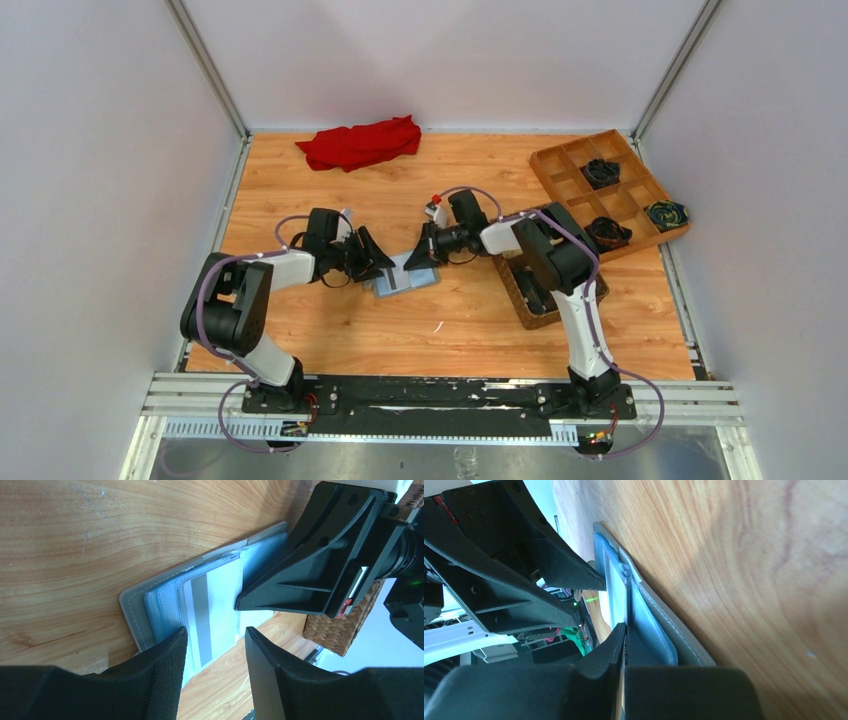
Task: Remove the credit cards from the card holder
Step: Remove the credit card from the card holder.
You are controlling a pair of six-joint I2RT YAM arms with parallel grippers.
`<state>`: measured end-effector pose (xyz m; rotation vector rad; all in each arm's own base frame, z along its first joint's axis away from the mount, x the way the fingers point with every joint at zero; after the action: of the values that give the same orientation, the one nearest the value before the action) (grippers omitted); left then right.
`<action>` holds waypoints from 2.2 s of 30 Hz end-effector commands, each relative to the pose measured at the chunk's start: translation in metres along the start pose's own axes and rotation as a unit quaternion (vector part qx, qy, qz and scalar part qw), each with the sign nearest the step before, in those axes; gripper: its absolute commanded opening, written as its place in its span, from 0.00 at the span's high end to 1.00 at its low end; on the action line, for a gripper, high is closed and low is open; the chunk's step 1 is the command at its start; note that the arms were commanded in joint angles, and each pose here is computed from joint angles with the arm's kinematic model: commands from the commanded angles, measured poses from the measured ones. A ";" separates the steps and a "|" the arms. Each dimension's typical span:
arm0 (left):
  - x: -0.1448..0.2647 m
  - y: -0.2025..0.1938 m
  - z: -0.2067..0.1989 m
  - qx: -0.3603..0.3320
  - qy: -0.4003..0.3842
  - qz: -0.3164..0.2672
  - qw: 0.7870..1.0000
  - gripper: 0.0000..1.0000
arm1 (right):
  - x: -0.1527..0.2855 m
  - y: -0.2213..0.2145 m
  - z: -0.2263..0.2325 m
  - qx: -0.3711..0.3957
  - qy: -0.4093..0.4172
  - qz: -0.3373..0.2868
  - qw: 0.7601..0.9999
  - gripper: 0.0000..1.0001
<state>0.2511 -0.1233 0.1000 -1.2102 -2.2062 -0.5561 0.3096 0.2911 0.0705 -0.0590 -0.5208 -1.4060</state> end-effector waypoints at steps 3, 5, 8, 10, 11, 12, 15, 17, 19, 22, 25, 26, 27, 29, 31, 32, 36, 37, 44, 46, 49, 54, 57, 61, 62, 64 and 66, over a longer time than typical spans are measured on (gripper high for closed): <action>-0.006 -0.014 0.015 0.010 0.033 0.023 0.999 0.50 | -0.011 -0.008 -0.007 -0.032 0.053 -0.008 0.998 1.00; -0.006 -0.014 0.017 0.010 0.034 0.024 0.999 0.51 | -0.012 -0.007 -0.006 -0.036 0.070 -0.017 0.997 1.00; -0.004 -0.015 0.017 0.009 0.034 0.023 0.999 0.51 | -0.012 -0.007 -0.004 -0.035 0.080 -0.021 0.996 1.00; -0.003 -0.016 0.017 0.007 0.033 0.022 0.999 0.52 | -0.011 -0.007 -0.004 -0.033 0.078 -0.021 0.996 1.00; -0.003 -0.016 0.017 0.007 0.034 0.021 0.999 0.53 | -0.011 -0.007 -0.004 -0.032 0.077 -0.020 0.996 1.00; -0.004 -0.016 0.019 0.008 0.036 0.021 0.999 0.55 | -0.011 -0.008 -0.003 -0.030 0.075 -0.019 0.997 1.00; -0.007 -0.016 0.022 0.011 0.045 0.021 0.999 0.68 | -0.009 -0.009 -0.003 -0.026 0.066 -0.016 0.997 1.00; -0.010 -0.015 0.025 0.014 0.052 0.024 0.998 0.78 | -0.008 -0.009 -0.003 -0.023 0.059 -0.014 0.998 1.00; -0.012 -0.014 0.026 0.016 0.057 0.025 0.998 0.87 | -0.007 -0.010 -0.004 -0.022 0.047 -0.011 0.999 1.00; -0.016 -0.013 0.029 0.019 0.065 0.024 0.997 0.97 | -0.005 -0.012 -0.003 -0.016 0.027 -0.003 0.999 1.00; -0.020 -0.012 0.034 0.024 0.079 0.023 0.996 1.00 | -0.002 -0.015 -0.006 -0.005 -0.009 0.008 1.000 1.00; -0.021 -0.012 0.036 0.026 0.082 0.025 0.996 1.00 | 0.000 -0.017 -0.006 -0.008 -0.025 0.015 1.000 1.00; -0.023 -0.013 0.038 0.030 0.087 0.028 0.995 1.00 | 0.002 -0.017 -0.006 -0.003 -0.035 0.017 0.999 1.00; -0.025 -0.014 0.043 0.035 0.103 0.034 0.993 1.00 | 0.004 -0.018 -0.005 0.004 -0.050 0.020 0.999 1.00; -0.024 -0.014 0.048 0.035 0.135 0.040 0.989 1.00 | 0.006 -0.019 -0.004 0.009 -0.057 0.022 0.998 1.00; -0.023 -0.014 0.050 0.030 0.158 0.043 0.986 1.00 | 0.007 -0.019 -0.004 0.011 -0.059 0.022 0.998 1.00; -0.018 -0.008 0.047 0.007 0.187 0.041 0.981 1.00 | 0.011 -0.020 -0.007 0.011 -0.062 0.022 0.998 1.00; -0.017 -0.006 0.046 0.003 0.192 0.040 0.980 1.00 | 0.012 -0.019 -0.008 0.011 -0.062 0.021 0.998 1.00; -0.020 -0.002 0.044 -0.008 0.190 0.055 0.980 1.00 | 0.023 -0.010 -0.007 0.017 -0.057 0.007 0.998 1.00; -0.020 -0.002 0.044 -0.009 0.189 0.057 0.980 1.00 | 0.024 -0.010 -0.007 0.016 -0.052 0.008 0.998 1.00; -0.020 -0.002 0.043 -0.013 0.186 0.059 0.981 1.00 | 0.027 -0.009 -0.008 0.013 -0.048 0.008 0.999 1.00; -0.019 -0.003 0.043 -0.017 0.185 0.062 0.981 1.00 | 0.033 -0.008 -0.011 0.005 -0.038 0.001 0.999 1.00; -0.020 -0.003 0.043 -0.018 0.183 0.065 0.981 1.00 | 0.036 -0.006 -0.010 0.005 -0.030 -0.001 1.000 1.00; -0.019 -0.002 0.041 -0.024 0.174 0.067 0.982 1.00 | 0.038 -0.004 -0.005 0.002 -0.007 -0.007 1.000 1.00; -0.019 -0.002 0.040 -0.026 0.173 0.067 0.982 1.00 | 0.038 -0.003 -0.004 0.003 -0.003 -0.008 1.000 1.00; -0.019 -0.002 0.039 -0.028 0.172 0.069 0.982 1.00 | 0.038 -0.002 -0.003 0.004 0.002 -0.008 1.000 1.00; -0.019 -0.001 0.039 -0.031 0.173 0.070 0.982 1.00 | 0.038 -0.002 -0.003 0.004 0.001 -0.007 1.000 1.00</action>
<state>0.2667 -0.1285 0.0907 -1.2964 -2.0111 -0.6201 0.3084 0.2663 0.0763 -0.0450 -0.5593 -1.4024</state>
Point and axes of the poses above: each gripper's point midway between its finger pads, its own x axis back along the fingers, its own z axis along the line the jaws close on, y = z × x, the point moved 10 cm from there along x, back along the fingers, and after that the axes turned 9 degrees about x, right-handed, at the moved point
